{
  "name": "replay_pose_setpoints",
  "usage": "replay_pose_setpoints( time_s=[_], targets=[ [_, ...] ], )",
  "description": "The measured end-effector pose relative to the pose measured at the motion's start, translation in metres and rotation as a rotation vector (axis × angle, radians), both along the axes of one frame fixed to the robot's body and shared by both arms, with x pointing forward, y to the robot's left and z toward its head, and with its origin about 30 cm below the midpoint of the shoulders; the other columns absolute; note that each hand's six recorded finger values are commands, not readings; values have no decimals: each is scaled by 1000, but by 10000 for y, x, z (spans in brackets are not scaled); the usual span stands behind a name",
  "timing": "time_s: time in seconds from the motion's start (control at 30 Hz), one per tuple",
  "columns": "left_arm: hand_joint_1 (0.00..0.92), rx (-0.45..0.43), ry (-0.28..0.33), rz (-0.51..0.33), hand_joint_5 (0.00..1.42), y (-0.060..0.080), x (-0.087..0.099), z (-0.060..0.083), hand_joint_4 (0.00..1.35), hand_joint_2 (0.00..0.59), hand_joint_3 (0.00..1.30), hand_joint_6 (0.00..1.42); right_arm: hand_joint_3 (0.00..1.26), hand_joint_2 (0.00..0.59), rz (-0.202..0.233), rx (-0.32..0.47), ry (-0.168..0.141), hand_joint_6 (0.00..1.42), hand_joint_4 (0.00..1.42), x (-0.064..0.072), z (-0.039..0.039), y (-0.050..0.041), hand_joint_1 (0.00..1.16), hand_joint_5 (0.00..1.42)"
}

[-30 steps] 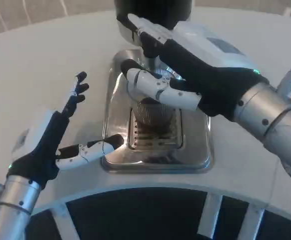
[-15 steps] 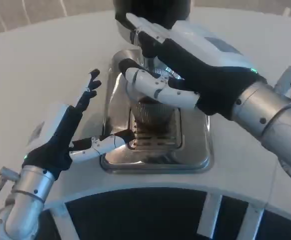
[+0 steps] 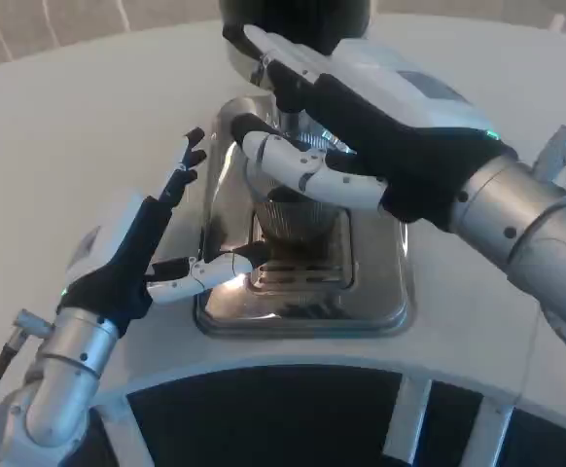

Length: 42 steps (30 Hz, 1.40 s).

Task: Grasp the cup under the faucet to collect the drink, then remove the cup.

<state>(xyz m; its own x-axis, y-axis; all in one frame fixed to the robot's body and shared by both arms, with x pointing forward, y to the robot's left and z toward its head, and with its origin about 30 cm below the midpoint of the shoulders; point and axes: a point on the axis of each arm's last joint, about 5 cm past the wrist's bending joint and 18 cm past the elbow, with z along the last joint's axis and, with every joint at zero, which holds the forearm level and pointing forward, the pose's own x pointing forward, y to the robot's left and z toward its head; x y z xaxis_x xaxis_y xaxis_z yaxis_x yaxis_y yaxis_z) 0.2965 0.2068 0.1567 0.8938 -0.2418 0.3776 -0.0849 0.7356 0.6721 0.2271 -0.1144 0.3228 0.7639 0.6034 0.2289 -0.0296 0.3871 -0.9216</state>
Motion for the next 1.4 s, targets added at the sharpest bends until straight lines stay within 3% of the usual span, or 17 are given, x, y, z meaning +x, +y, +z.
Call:
replay_pose_setpoints(
  time_s=[0.4,0.83,1.2,1.3,1.4],
  targets=[
    [391,5,7,-15,131,-45,44,2,0,56,0,137,0,496,-5,14,1,0,0,-5,2,-5,0,0],
    [389,7,7,-20,132,-47,42,1,0,57,0,141,0,508,-41,130,-12,1,0,-64,-65,-122,0,0],
    [385,12,7,-29,132,-62,42,-4,0,57,0,142,0,508,-38,227,-107,1,0,-246,-25,-200,0,0],
    [367,12,5,-32,132,-64,43,-2,0,54,0,143,0,507,-49,250,-148,5,0,-318,-4,-250,0,0],
    [361,11,4,-32,132,-65,44,1,0,56,0,143,0,507,-86,253,-183,4,0,-398,19,-334,0,0]
  ],
)
